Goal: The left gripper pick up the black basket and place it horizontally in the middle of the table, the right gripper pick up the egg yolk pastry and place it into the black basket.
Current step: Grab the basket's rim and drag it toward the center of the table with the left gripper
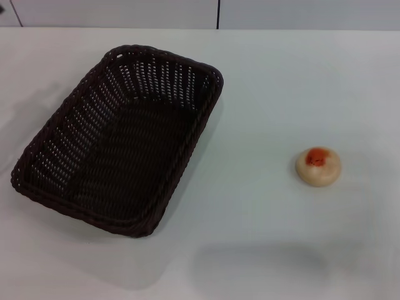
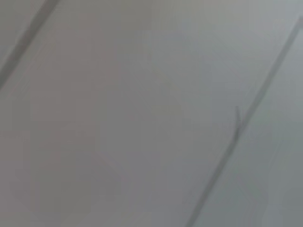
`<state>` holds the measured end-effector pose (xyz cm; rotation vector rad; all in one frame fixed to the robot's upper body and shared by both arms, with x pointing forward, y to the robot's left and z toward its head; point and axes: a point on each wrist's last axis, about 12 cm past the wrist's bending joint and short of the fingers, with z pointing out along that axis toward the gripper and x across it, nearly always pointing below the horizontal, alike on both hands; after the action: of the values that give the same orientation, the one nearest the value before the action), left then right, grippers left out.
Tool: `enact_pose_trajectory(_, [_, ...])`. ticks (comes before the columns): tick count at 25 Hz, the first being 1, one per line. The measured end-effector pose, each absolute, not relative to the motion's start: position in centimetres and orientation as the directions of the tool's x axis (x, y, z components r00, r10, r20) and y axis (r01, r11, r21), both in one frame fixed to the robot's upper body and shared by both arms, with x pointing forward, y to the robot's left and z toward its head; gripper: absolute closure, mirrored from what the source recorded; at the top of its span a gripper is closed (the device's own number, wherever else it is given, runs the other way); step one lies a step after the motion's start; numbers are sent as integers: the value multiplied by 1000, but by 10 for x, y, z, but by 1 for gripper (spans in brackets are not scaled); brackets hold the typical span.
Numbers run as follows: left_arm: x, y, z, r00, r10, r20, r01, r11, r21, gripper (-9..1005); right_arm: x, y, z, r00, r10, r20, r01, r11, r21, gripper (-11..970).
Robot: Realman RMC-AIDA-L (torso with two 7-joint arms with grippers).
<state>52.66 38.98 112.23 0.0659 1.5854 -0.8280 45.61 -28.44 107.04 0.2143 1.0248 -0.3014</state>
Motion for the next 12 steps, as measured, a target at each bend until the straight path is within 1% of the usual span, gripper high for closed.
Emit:
enact_pose_trajectory(2, [531, 387, 1132, -259, -360, -896, 510, 737, -444, 594, 456, -284, 1071, 485, -148, -862, 345, 938, 33, 454])
enact_pose_trajectory(3, [536, 383, 1141, -297, -290, -910, 523, 748, -409, 590, 456, -284, 1071, 486, -149, -861, 346, 938, 32, 454])
enact_pose_trajectory(4, [536, 383, 1141, -297, -290, -910, 523, 748, -409, 586, 456, -284, 1071, 486, -149, -861, 346, 938, 32, 454])
enact_pose_trajectory(5, [539, 380, 1149, -318, -231, -919, 533, 759, -375, 582, 456, -284, 1071, 486, -149, -861, 346, 938, 33, 454])
enact_pose_trajectory(6, [539, 380, 1149, -318, -231, -919, 533, 759, -375, 579, 456, -284, 1071, 486, -149, -861, 346, 938, 33, 454])
enact_pose_trajectory(8, [541, 372, 1155, -347, -150, -926, 543, 773, -328, 571, 456, -284, 1071, 487, -150, -861, 346, 938, 33, 454])
enact_pose_trajectory(9, [541, 372, 1155, -347, -150, -926, 543, 773, -328, 512, 456, -284, 1071, 487, -150, -861, 346, 938, 33, 454])
enact_pose_trajectory(10, [544, 367, 1157, -369, -97, -924, 544, 783, -300, 454, 456, -284, 1071, 487, -150, -861, 346, 938, 33, 454])
enact_pose_trajectory(11, [544, 367, 1157, -369, -97, -924, 544, 783, -300, 395, 456, -284, 1071, 487, -150, -861, 346, 938, 33, 454])
enact_pose_trajectory(12, [546, 363, 1157, -385, -64, -921, 547, 788, -284, 336, 456, -284, 1071, 487, -150, -860, 346, 938, 33, 454])
